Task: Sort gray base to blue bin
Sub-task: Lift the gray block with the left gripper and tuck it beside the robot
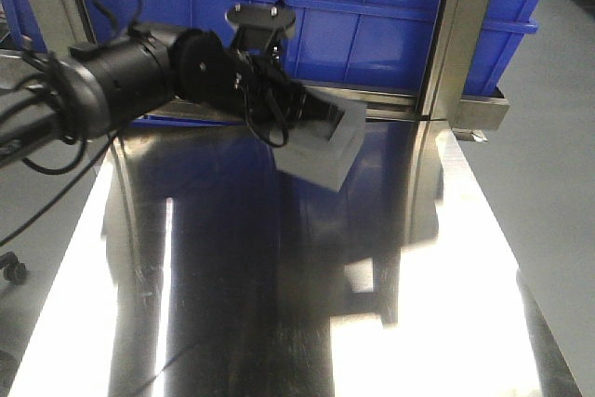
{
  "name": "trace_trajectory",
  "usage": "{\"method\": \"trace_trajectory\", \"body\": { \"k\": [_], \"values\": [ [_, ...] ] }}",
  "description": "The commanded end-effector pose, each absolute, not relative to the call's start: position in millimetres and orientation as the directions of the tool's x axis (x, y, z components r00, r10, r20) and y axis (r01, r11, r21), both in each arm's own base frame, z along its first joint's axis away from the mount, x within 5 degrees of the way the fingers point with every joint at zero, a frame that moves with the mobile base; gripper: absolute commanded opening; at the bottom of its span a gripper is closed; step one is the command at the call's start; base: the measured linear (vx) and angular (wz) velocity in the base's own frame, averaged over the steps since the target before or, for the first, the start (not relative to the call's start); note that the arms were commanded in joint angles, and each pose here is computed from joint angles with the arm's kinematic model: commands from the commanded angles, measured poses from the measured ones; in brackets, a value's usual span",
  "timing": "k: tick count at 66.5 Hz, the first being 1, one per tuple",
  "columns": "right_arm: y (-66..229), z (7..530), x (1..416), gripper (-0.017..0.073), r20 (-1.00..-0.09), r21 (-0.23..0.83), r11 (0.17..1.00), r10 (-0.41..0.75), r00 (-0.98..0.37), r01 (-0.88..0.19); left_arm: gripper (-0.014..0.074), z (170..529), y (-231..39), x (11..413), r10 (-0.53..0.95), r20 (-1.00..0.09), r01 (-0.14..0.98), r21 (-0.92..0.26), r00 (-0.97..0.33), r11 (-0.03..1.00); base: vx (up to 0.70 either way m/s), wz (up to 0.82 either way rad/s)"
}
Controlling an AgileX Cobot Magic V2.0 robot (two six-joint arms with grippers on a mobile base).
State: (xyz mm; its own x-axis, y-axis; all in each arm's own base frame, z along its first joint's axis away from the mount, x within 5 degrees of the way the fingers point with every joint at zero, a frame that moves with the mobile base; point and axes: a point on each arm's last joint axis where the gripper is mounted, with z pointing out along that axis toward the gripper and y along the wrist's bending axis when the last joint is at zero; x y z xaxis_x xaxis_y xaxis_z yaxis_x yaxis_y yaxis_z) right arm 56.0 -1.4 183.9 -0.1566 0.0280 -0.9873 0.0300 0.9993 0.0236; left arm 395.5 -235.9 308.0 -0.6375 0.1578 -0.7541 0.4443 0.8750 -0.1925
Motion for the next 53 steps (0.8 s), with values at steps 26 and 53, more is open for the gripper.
{"method": "trace_trajectory", "body": {
  "k": [26,53],
  "values": [
    [-1.7,188.7,58.1,-0.0005,-0.994,0.007,0.999,0.010,-0.105,0.031,0.0004,461.2,-198.0,321.8,0.028,-0.956,0.537,-0.139,-0.291,0.832,0.00,0.00],
    [-1.7,188.7,58.1,-0.0005,-0.994,0.007,0.999,0.010,-0.105,0.031,0.0013,516.9,-152.1,254.2,0.081,-0.983,0.521,-0.017,-0.166,0.853,0.00,0.00]
  ]
}}
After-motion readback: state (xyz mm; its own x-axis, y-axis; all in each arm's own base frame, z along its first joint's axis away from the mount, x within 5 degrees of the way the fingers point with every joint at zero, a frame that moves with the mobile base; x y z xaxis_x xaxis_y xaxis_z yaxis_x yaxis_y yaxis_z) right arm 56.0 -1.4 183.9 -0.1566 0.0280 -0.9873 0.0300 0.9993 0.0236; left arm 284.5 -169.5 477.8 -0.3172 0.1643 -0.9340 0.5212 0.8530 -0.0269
